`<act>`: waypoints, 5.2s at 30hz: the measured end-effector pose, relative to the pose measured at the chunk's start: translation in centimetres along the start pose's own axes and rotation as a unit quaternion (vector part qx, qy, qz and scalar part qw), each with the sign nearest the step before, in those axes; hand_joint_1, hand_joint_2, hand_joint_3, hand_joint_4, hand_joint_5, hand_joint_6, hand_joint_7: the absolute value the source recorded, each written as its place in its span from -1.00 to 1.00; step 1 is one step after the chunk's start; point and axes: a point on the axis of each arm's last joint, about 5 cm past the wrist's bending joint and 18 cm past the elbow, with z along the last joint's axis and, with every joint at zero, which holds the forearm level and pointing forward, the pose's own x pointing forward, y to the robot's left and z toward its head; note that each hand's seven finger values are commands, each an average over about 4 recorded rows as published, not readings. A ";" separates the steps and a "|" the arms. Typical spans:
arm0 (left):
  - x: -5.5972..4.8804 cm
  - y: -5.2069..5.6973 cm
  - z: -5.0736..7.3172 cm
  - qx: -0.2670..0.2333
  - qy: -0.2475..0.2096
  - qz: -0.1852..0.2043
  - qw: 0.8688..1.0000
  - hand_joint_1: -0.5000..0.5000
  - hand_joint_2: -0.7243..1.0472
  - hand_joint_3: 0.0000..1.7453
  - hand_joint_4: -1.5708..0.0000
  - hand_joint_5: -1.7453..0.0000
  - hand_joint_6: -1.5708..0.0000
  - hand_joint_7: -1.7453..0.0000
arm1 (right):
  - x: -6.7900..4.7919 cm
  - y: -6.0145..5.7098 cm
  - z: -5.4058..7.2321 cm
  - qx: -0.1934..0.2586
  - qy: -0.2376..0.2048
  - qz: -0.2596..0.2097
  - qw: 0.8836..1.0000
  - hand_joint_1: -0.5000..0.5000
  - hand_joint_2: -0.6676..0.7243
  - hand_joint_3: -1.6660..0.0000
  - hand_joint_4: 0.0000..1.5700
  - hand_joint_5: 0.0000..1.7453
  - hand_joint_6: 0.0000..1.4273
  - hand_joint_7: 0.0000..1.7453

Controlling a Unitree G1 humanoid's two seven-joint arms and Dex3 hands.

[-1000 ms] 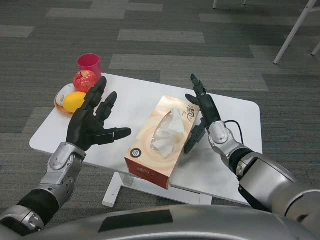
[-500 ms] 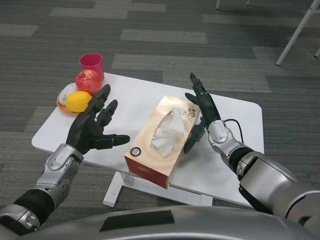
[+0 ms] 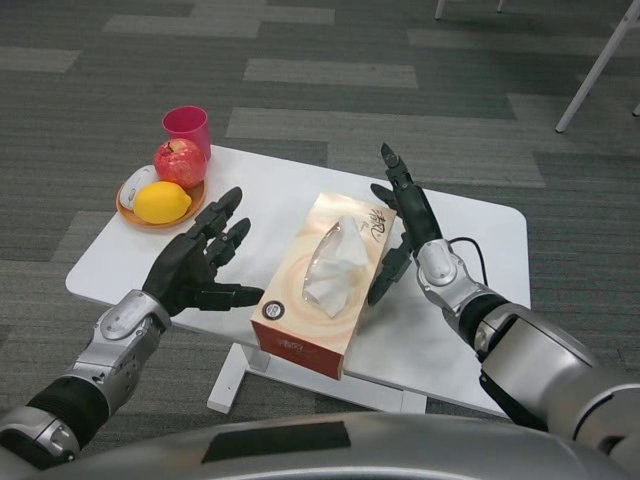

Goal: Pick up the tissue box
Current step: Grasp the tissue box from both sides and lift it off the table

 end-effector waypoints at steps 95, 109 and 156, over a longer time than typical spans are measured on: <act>0.9 0.2 1.0 0.082 0.113 -0.176 0.975 1.00 0.80 -0.98 1.00 0.88 1.00 1.00 | 2.0 0.2 1.8 -0.038 -0.034 0.004 0.999 -0.33 1.00 1.00 -0.38 -1.00 -1.00 -1.00; 1.3 -0.1 1.0 0.082 0.112 -0.184 0.973 1.00 0.80 -0.98 1.00 0.88 1.00 1.00 | 2.0 -0.2 1.7 -0.043 -0.031 0.000 0.999 -0.33 1.00 1.00 -0.38 -1.00 -1.00 -0.98; 1.0 -0.6 0.7 0.041 0.083 -0.154 0.984 1.00 0.80 -1.00 1.00 0.88 1.00 1.00 | -3.9 -3.2 -1.7 0.052 -0.001 -0.001 0.999 -0.75 0.77 1.00 -1.00 -1.00 -1.00 -1.00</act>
